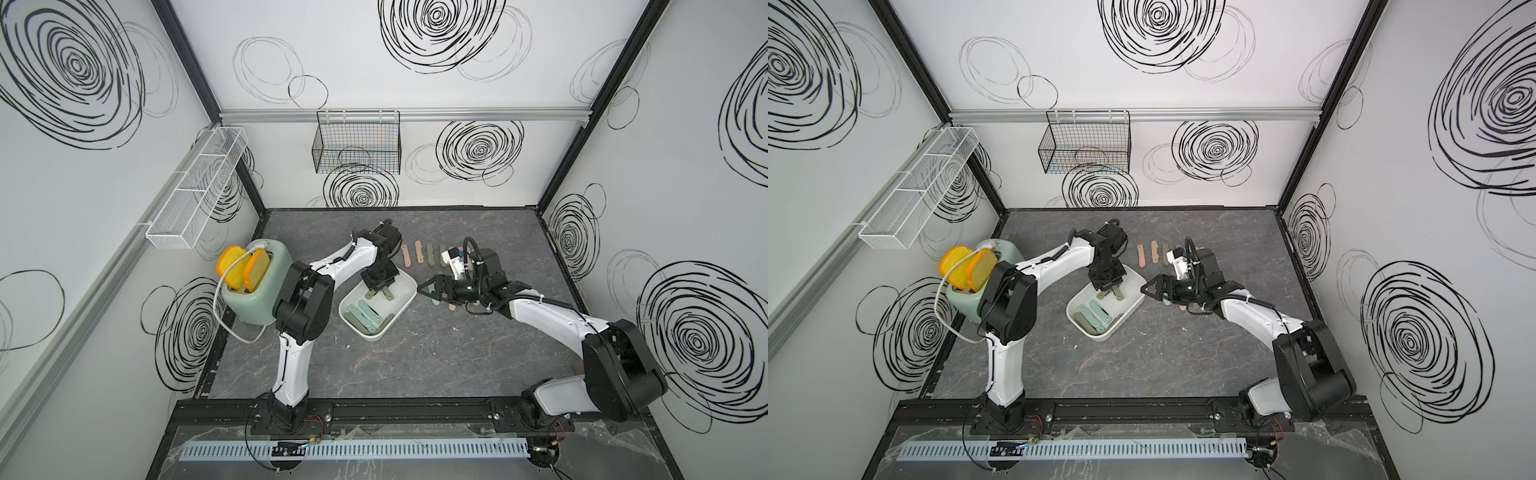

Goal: Take the fruit knife out of the storage box
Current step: Pick up the fruit knife from the storage box, then place the fruit knife at the center of the board, then pick up the fruit knife from the storage box.

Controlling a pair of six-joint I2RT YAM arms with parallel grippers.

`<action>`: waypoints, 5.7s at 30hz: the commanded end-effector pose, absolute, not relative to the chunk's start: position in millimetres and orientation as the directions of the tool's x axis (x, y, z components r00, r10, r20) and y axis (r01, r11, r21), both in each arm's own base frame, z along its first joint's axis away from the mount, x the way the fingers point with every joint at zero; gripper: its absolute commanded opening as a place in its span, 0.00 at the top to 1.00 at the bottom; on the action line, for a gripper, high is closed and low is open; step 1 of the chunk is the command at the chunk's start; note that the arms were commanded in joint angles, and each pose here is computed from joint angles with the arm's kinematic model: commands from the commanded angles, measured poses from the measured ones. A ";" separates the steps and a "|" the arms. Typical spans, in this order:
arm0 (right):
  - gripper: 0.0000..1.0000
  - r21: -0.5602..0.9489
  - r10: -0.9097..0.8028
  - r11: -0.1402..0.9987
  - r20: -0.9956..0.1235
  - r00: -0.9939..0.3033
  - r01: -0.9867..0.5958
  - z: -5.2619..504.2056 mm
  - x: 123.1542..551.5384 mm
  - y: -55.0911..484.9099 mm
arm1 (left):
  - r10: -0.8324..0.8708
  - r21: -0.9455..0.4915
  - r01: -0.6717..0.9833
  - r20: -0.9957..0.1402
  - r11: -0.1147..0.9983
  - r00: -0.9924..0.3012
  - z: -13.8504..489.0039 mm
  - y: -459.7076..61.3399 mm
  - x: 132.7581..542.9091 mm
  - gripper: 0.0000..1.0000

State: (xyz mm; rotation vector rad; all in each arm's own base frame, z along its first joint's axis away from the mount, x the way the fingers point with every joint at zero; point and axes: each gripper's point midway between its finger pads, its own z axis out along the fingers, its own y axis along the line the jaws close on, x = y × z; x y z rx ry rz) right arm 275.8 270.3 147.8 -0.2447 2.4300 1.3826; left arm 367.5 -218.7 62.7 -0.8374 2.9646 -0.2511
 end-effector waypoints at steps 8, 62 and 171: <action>0.06 0.810 -0.027 0.474 -0.379 -0.925 -0.345 149.3 283.6 310.7 | -0.411 -0.215 -0.398 -0.017 0.892 -0.912 101.9 -211.3 354.8 0.86; 1.00 0.877 -0.071 0.326 -0.351 -0.934 -0.354 159.2 286.6 367.1 | -0.260 -0.404 -0.230 -0.020 0.885 -0.965 156.6 -255.3 335.2 0.75; 0.44 -0.044 -0.588 0.788 -0.345 -0.731 -0.614 19.5 299.2 425.0 | -0.488 -0.534 -0.204 -0.468 0.820 -0.737 245.3 -64.9 210.2 0.02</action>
